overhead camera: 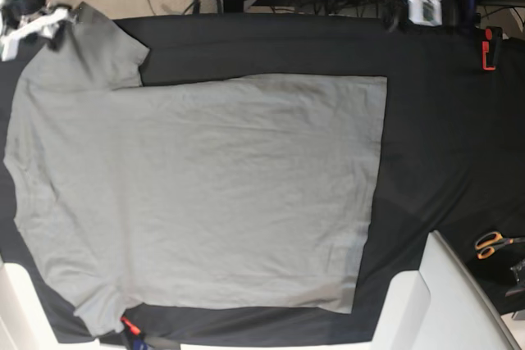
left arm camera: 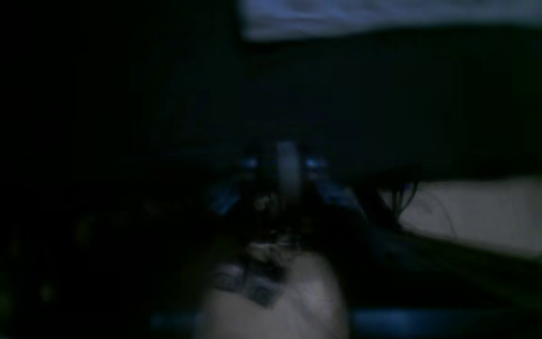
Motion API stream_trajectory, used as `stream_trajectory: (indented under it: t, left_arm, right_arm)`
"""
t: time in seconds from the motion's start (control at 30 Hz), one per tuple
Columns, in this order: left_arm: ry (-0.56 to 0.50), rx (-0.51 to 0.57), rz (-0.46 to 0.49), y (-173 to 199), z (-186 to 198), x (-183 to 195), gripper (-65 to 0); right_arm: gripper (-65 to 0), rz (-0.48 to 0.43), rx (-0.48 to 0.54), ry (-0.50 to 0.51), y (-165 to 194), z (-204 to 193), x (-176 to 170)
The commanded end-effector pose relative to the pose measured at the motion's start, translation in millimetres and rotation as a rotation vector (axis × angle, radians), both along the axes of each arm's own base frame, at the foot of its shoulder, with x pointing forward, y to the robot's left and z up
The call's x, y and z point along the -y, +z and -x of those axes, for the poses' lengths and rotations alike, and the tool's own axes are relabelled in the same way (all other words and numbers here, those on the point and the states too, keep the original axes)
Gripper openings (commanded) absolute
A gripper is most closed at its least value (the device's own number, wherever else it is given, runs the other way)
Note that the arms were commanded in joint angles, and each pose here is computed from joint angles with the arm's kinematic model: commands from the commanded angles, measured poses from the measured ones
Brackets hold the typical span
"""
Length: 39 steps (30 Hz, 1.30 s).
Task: Fold the T-shirt properly
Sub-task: 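Grasp the grey shirt's shoulder edges with both grippers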
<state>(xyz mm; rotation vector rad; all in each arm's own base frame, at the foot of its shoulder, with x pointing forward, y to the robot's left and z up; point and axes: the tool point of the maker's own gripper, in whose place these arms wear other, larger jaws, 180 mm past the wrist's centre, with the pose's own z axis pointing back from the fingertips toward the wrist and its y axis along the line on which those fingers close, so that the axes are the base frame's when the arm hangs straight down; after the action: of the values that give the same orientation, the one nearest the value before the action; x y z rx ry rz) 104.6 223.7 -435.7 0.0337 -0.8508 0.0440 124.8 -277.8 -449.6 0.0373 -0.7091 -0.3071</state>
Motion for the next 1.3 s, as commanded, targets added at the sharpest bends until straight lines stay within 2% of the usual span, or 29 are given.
stream_trajectory:
  t: [0.0,0.03,0.07,0.2,0.3,0.37,0.57,0.73,0.87,1.03,1.27]
  left_arm:
    - [0.011,0.028,-0.011,10,-8,-13,-39.7]
    - [0.024,0.027,0.002,12,-12,-19,-40.0]
    - [0.029,0.032,0.010,13,-16,-22,-41.5]
    - [0.024,0.041,0.002,17,-23,-33,-53.0]
    - [0.024,0.056,-0.001,20,-29,-34,-61.5]
    - [0.030,0.055,0.004,18,-30,-33,-64.7]
    - [0.027,0.056,0.013,18,-31,-30,-64.7]
    - [0.026,0.054,0.014,18,-30,-29,-64.5]
    - [0.026,0.053,0.014,17,-30,-29,-64.5]
    - [0.028,0.051,0.015,17,-30,-29,-64.5]
    - [0.028,0.051,0.015,17,-30,-29,-64.5]
  right_arm:
    - [-18.2,-0.012,0.042,-0.008,10,-5,10]
    - [-14.6,-0.040,0.053,0.008,12,-9,12]
    - [-14.0,-0.058,0.051,0.007,11,-11,17]
    - [-16.5,-0.096,0.008,-0.148,-1,-9,59]
    - [-17.6,-0.141,-0.025,-0.186,-14,-10,78]
    - [-17.6,-0.169,-0.048,-0.198,-24,-7,84]
    - [-17.6,-0.236,-0.091,-0.213,-44,-1,75]
    - [-17.6,-0.282,-0.133,-0.113,-59,-14,42]
    - [-17.6,-0.305,-0.136,-0.082,-63,-19,22]
    - [-17.7,-0.311,-0.137,-0.075,-63,-15,11]
    - [-17.7,-0.270,-0.153,-0.034,-49,-9,1]
